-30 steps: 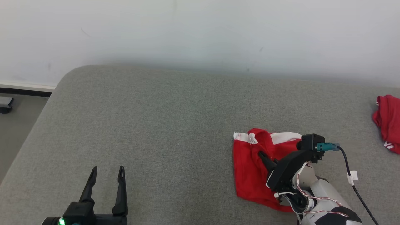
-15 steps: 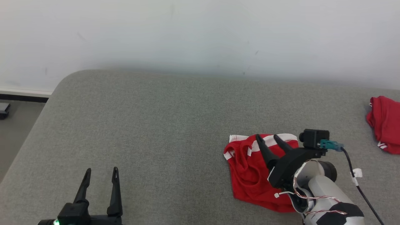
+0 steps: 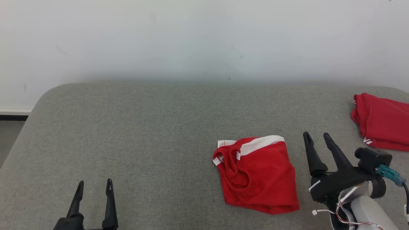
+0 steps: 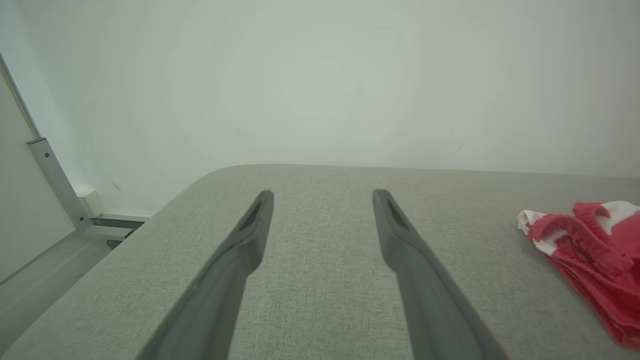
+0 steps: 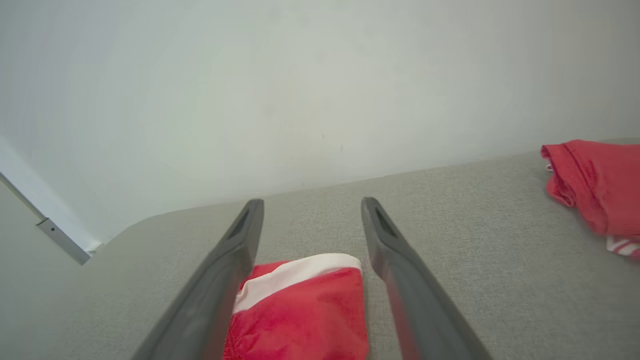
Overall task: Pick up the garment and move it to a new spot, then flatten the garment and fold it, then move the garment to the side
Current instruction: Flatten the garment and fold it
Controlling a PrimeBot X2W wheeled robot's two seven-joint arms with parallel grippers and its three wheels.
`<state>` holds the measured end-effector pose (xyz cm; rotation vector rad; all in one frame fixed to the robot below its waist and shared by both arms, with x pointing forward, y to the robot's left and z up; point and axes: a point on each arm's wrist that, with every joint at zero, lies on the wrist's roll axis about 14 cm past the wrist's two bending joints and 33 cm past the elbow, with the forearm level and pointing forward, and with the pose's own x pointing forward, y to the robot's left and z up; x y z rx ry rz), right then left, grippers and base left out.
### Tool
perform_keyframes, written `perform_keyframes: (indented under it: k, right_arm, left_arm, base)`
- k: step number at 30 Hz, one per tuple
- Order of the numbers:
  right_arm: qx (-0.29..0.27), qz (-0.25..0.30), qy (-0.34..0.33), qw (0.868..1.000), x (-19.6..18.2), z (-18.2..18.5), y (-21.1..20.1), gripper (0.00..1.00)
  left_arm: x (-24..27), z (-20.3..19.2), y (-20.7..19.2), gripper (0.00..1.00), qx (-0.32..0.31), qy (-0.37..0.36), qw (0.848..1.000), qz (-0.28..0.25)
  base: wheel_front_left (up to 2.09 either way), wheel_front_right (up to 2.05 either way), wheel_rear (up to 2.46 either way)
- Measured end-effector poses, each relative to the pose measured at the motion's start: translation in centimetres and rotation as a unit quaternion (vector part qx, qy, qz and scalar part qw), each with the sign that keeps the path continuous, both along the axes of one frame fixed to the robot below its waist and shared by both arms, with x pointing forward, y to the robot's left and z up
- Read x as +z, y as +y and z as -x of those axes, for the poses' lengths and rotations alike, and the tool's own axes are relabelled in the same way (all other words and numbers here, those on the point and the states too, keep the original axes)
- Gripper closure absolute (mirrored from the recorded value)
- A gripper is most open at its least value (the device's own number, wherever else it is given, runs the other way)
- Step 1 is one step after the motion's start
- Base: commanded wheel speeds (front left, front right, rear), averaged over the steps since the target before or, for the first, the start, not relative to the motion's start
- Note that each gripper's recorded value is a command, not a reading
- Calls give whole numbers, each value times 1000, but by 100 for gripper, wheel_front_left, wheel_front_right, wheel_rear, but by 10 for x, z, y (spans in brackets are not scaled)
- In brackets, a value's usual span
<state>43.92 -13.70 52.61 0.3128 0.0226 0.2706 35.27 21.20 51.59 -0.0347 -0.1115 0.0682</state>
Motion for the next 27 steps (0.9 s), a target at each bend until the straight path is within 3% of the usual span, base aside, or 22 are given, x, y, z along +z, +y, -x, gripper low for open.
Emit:
perform_keyframes:
  k: [13, 27]
  right_arm:
    - [-92, -8, -63, 994, 11, 56, -51, 0]
    - [-77, 38, -70, 994, 3, 84, -24, 0]
  left_arm:
    - [6, -5, -11, 0, -13, -9, 1000, -6]
    - [6, 1, -5, 0, -5, -9, 1000, -7]
  base:
    - [0, 0, 0]
    - [0, 0, 0]
